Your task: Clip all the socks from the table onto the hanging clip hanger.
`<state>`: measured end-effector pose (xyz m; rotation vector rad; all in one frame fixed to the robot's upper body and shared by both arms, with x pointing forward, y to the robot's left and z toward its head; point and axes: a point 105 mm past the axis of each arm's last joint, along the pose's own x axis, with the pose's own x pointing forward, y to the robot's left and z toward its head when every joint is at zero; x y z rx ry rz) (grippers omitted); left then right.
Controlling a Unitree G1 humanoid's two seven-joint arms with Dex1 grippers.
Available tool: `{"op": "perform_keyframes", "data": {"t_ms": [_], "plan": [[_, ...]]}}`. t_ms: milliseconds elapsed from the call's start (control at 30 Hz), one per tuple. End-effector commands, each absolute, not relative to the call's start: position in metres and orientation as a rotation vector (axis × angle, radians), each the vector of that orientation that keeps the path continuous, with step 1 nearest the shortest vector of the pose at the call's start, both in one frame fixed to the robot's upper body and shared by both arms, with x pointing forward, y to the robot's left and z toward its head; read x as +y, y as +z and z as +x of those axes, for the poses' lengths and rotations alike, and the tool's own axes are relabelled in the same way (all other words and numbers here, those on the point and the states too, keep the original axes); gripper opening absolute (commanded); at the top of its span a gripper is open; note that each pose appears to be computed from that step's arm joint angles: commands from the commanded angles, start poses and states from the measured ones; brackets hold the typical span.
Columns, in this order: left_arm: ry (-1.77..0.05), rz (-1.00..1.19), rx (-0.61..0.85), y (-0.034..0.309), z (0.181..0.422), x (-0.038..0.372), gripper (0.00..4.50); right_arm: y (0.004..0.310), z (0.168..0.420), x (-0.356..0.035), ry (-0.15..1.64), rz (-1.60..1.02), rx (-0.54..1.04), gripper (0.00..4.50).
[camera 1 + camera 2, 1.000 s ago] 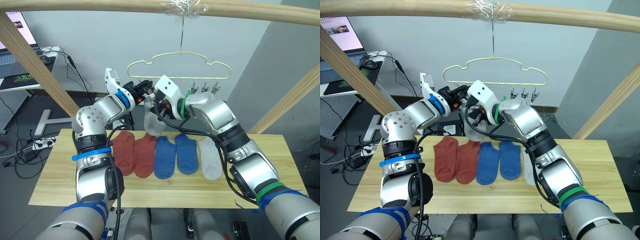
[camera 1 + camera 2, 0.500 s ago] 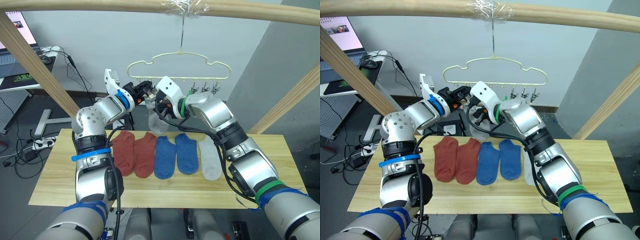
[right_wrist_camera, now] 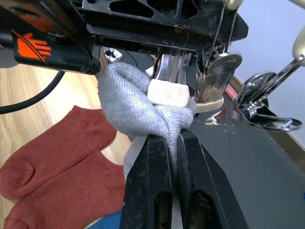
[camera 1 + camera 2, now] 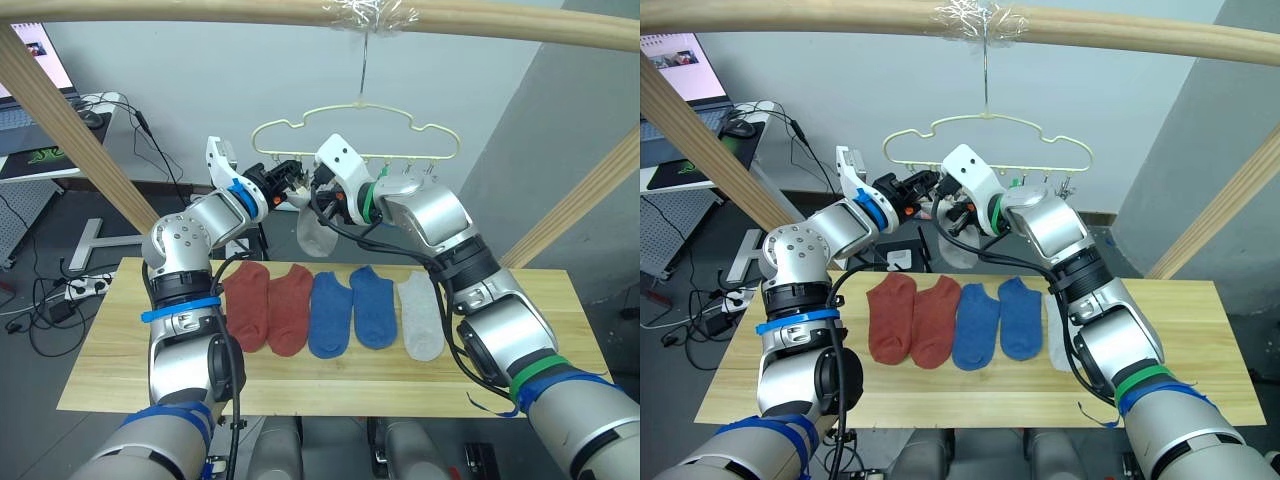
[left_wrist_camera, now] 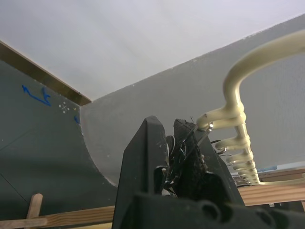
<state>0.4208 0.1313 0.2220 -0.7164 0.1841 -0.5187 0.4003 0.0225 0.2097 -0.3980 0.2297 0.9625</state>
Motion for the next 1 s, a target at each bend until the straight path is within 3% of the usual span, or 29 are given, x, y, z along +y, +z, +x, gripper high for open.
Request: {"op": "perform_keyframes", "data": {"t_ms": [33, 167, 467, 600, 733, 1000], "plan": [[-0.537, -0.697, 0.149, 0.230, 0.419, 0.131, 0.21, 0.235, 0.399, 0.027, 0.967, -0.391, 0.149, 0.01], [-0.547, -0.698, 0.152, 0.230, 0.418, 0.129, 0.21, 0.236, 0.398, 0.028, 0.976, -0.386, 0.150, 0.01], [-0.581, -0.716, 0.161, 0.230, 0.415, 0.125, 2.97, 0.234, 0.397, 0.028, 0.981, -0.388, 0.154, 0.00], [-0.601, -0.735, 0.143, 0.235, 0.414, 0.127, 2.97, 0.229, 0.395, 0.028, 0.986, -0.389, 0.165, 0.00], [-0.595, -0.649, 0.133, 0.233, 0.410, 0.131, 3.00, 0.220, 0.391, 0.027, 0.990, -0.392, 0.180, 1.14], [-0.537, -0.355, 0.082, 0.213, 0.392, 0.142, 3.00, 0.202, 0.377, 0.022, 1.011, -0.372, 0.224, 3.98]]}}
